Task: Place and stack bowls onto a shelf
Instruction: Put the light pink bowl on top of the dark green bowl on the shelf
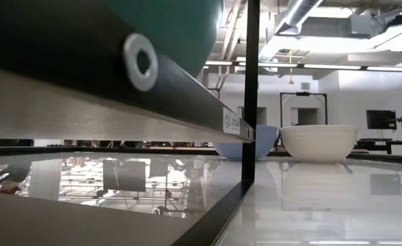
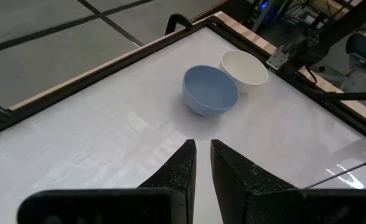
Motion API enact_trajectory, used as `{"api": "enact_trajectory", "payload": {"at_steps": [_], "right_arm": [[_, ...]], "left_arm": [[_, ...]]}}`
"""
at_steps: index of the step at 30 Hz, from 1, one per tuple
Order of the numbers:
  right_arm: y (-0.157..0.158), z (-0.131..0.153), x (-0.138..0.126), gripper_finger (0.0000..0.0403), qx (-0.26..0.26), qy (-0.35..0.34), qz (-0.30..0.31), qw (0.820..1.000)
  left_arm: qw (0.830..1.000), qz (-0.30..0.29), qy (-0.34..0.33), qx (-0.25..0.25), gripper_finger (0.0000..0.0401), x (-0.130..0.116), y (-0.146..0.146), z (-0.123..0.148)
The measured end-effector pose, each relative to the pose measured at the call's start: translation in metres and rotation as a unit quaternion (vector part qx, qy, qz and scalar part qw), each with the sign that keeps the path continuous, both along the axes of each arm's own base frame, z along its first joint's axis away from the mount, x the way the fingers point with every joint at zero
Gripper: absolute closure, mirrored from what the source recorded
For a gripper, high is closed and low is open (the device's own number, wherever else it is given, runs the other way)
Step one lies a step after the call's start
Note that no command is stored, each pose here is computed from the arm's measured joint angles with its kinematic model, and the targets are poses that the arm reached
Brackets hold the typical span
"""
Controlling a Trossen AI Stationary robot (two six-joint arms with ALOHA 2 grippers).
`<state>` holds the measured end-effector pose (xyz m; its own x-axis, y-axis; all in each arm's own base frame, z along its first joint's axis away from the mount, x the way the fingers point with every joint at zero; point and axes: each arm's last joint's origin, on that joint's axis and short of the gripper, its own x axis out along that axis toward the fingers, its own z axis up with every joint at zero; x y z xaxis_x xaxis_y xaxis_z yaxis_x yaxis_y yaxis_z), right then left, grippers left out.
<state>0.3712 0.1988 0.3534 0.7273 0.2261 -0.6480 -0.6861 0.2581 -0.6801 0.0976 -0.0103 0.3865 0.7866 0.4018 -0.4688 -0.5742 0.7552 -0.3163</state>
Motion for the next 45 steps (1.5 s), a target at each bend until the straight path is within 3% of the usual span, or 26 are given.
{"api": "enact_trajectory", "payload": {"at_steps": [4,8,12,17,23,37,45], "right_arm": [[0.005,0.000,0.006,0.0376,-0.064,0.015,0.059,0.996],[0.007,-0.004,0.012,0.0376,-0.163,0.022,0.126,0.978],[0.009,-0.018,0.016,0.0376,-0.273,0.045,0.181,0.944],[0.011,-0.031,0.016,0.0376,-0.389,0.072,0.254,0.883],[0.006,-0.029,0.020,0.0376,-0.419,0.059,0.273,0.864],[-0.015,-0.038,0.040,0.0376,-0.421,0.058,0.277,0.862],[-0.019,-0.042,0.040,0.0376,-0.422,0.065,0.302,0.852]], "left_arm": [[1.000,0.000,0.000,0.000,0.0367,0.000,0.000,0.000],[1.000,0.000,0.000,0.000,0.0367,0.000,0.000,0.000],[1.000,0.000,0.000,0.000,0.0367,0.000,0.000,0.000],[1.000,0.000,0.000,0.000,0.0367,0.000,0.000,0.000],[1.000,0.000,0.001,0.000,0.0367,0.000,0.000,0.000],[1.000,-0.003,0.005,0.009,0.0367,0.000,0.000,0.000],[1.000,-0.002,0.021,0.015,0.0367,-0.002,0.001,-0.003]]}}
